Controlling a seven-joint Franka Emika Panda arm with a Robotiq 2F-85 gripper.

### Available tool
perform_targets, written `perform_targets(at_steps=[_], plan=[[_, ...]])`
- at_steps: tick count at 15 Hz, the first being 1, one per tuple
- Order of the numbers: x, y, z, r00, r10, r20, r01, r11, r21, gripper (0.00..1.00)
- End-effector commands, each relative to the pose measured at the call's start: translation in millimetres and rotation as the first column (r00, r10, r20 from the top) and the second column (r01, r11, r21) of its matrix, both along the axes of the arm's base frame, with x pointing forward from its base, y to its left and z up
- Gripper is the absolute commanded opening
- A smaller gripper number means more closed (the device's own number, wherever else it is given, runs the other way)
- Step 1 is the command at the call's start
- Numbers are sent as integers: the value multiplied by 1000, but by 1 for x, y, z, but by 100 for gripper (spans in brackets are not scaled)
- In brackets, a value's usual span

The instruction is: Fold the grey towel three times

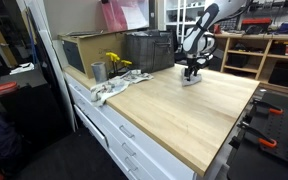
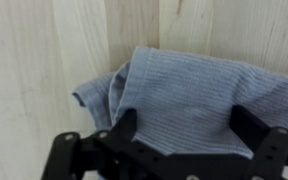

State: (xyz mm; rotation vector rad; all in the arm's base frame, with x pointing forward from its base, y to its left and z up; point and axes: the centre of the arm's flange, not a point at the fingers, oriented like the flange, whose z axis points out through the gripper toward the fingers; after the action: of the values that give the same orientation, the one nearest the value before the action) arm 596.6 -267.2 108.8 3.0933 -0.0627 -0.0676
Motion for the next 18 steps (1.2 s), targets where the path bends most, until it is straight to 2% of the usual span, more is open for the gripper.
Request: perform_targets(at_steps=[1, 6, 14, 15, 18], plan=[[-32, -5, 54, 998, -56, 22, 56, 998, 28, 100], [-63, 6, 106, 995, -86, 44, 84, 995, 51, 100], [-113, 33, 157, 995, -77, -66, 82, 993, 79, 100], [-89, 22, 138, 996, -81, -47, 84, 994, 73, 100], [-101, 29, 148, 995, -80, -56, 84, 993, 79, 100]])
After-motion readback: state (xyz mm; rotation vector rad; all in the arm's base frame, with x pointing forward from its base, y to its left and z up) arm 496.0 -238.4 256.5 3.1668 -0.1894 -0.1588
